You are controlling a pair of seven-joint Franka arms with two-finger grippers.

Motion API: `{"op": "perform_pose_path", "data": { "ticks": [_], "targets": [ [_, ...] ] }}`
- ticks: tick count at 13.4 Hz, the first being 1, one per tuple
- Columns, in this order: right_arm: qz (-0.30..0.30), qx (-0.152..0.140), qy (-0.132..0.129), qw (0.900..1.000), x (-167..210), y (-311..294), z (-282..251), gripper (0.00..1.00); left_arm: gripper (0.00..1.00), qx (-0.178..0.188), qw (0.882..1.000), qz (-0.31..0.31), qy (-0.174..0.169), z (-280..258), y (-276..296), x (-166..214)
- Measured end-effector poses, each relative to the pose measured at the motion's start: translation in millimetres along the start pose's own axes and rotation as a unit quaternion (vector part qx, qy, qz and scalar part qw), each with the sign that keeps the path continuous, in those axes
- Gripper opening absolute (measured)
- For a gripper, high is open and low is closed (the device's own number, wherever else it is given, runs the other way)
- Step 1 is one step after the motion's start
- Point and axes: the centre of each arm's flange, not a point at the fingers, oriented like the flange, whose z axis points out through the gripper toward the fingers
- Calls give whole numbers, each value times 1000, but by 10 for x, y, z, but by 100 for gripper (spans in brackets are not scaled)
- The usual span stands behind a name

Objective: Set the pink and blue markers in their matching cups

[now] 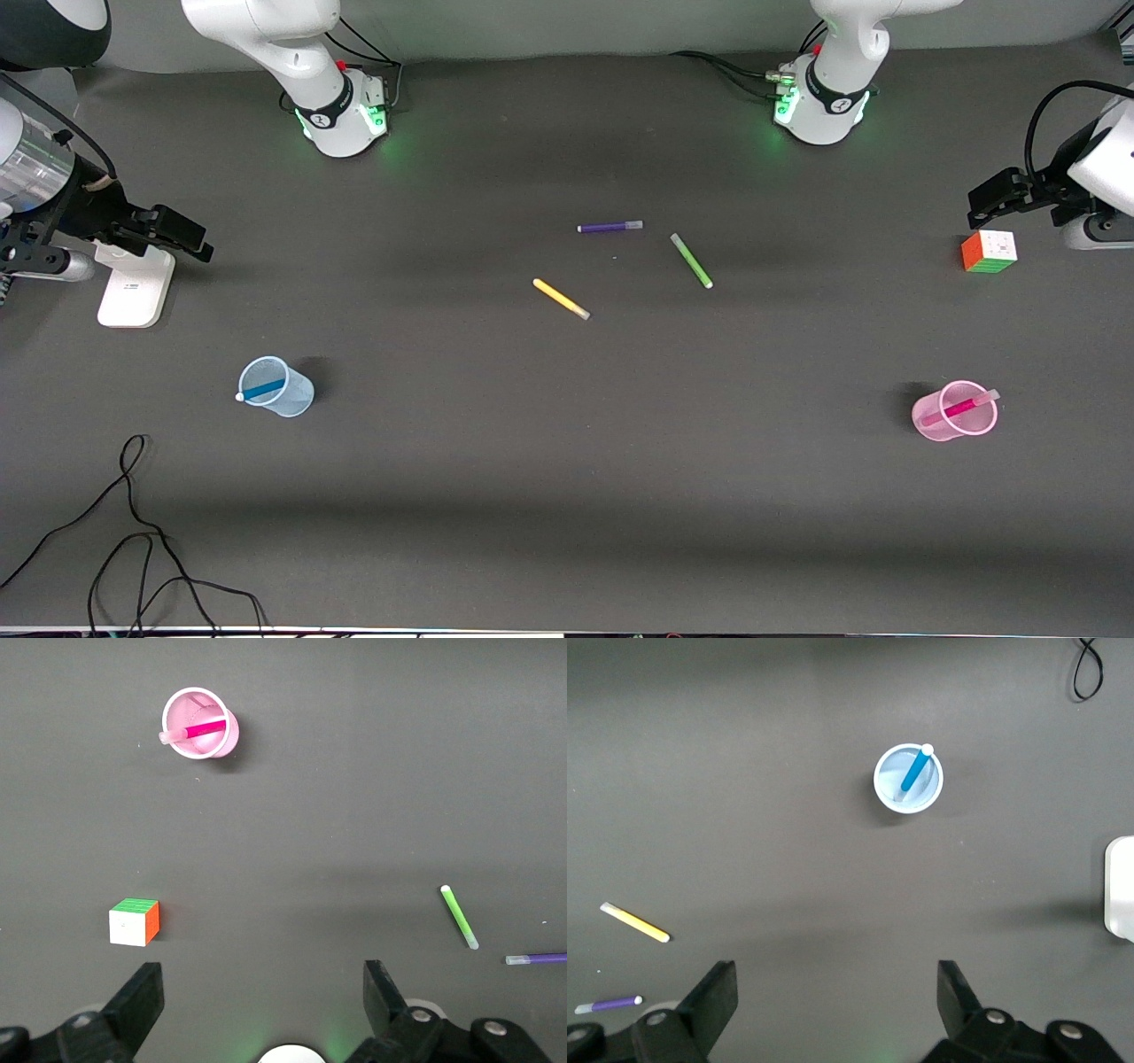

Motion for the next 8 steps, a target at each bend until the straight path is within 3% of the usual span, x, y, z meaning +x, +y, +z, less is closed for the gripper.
{"op": "perform_pose_path", "data": {
  "ticks": [8],
  "targets": [
    [-13,-27,-15,999,-57,-66,43,100,100,2,1000,2,-4,0,14,32]
  ]
}}
